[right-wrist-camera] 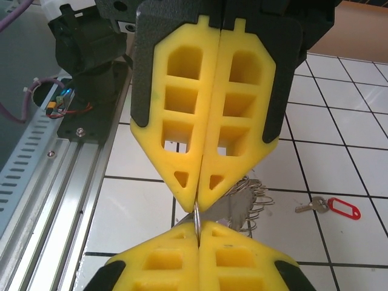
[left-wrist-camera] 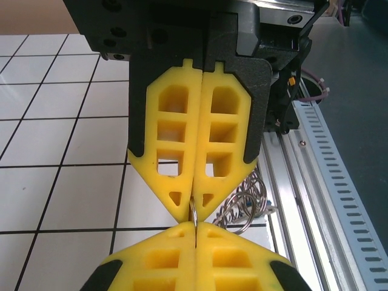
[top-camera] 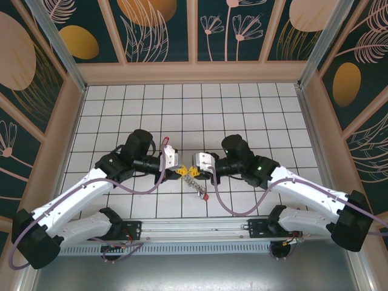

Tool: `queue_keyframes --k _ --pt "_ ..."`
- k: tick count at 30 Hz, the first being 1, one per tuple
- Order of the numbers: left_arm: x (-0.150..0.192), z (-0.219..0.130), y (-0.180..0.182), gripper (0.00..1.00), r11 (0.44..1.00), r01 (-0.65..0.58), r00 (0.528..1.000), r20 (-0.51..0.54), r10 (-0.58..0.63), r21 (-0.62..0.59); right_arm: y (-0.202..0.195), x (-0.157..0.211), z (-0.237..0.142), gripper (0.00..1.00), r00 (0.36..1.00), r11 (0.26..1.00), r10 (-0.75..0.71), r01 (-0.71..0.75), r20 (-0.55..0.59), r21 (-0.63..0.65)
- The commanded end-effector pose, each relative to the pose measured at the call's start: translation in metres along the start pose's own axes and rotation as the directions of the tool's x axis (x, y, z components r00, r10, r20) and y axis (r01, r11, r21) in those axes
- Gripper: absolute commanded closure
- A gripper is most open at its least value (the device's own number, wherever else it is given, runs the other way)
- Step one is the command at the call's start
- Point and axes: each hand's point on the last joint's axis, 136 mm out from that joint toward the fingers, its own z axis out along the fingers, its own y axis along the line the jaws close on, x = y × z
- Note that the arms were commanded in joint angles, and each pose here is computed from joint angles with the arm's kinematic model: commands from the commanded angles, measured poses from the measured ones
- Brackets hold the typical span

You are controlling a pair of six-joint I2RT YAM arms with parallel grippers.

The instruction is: Put the keys on the keyring

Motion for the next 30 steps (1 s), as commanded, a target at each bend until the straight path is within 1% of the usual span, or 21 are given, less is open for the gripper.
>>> queue_keyframes --k 1,2,3,4,5,6,8,10,13,17,20,23,27,30 --pt "-0.031 -0.010 -0.005 1.00 0.998 -0.069 0.994 0.089 0.069 -0.001 -0.006 -0.016 -0.004 1.00 0.998 1.000 -0.023 0.022 0.055 0.020" --pt "-0.030 -0.012 -0.005 0.96 0.998 -0.061 0.993 0.097 0.062 -0.010 -0.006 -0.020 -0.005 1.00 0.997 0.999 -0.023 0.021 0.080 0.028" --pt "-0.029 -0.013 -0.007 0.83 0.998 -0.055 0.993 0.106 0.057 -0.020 -0.006 -0.025 -0.008 1.00 0.993 0.999 -0.021 0.016 0.115 0.040" --pt "-0.028 -0.015 -0.008 0.77 0.998 -0.051 0.991 0.119 0.054 -0.032 -0.006 -0.030 -0.012 1.00 0.988 0.999 -0.019 0.011 0.154 0.053" --pt "-0.029 -0.017 -0.010 0.75 0.998 -0.052 0.989 0.136 0.057 -0.041 -0.007 -0.035 -0.016 1.00 0.981 0.998 -0.018 0.006 0.191 0.065" --pt "-0.027 -0.019 -0.012 0.74 0.998 -0.047 0.987 0.154 0.054 -0.051 -0.007 -0.039 -0.019 1.00 0.973 0.997 -0.015 -0.002 0.231 0.075" --pt "-0.029 -0.024 -0.017 0.79 0.996 -0.050 0.978 0.198 0.063 -0.067 -0.007 -0.049 -0.026 1.00 0.950 0.995 -0.006 -0.026 0.313 0.097" --pt "-0.029 -0.027 -0.020 0.78 0.996 -0.048 0.972 0.226 0.065 -0.081 -0.006 -0.056 -0.033 1.00 0.920 0.993 0.000 -0.046 0.393 0.109" --pt "-0.024 -0.025 -0.018 0.76 0.996 -0.023 0.974 0.221 0.041 -0.084 -0.002 -0.062 -0.041 1.00 0.881 0.992 0.002 -0.062 0.474 0.111" --pt "-0.021 -0.015 -0.015 0.75 0.999 0.014 0.980 0.200 -0.006 -0.037 0.000 -0.062 -0.040 1.00 0.873 0.993 0.001 -0.058 0.487 0.103" --pt "-0.015 -0.006 -0.008 0.72 0.999 0.043 0.986 0.162 -0.038 -0.024 0.001 -0.063 -0.040 1.00 0.873 0.994 0.001 -0.056 0.488 0.099" --pt "-0.009 -0.001 -0.003 0.66 0.998 0.048 0.988 0.148 -0.044 -0.027 0.001 -0.065 -0.043 1.00 0.870 0.993 0.004 -0.061 0.494 0.098" --pt "-0.021 -0.006 0.001 0.58 0.997 0.037 0.979 0.202 -0.023 -0.064 0.004 -0.063 -0.040 1.00 0.870 0.993 0.033 -0.083 0.492 0.080" --pt "-0.034 -0.012 0.001 0.57 0.996 0.012 0.963 0.268 0.011 -0.084 0.005 -0.060 -0.037 1.00 0.860 0.991 0.054 -0.109 0.507 0.080"
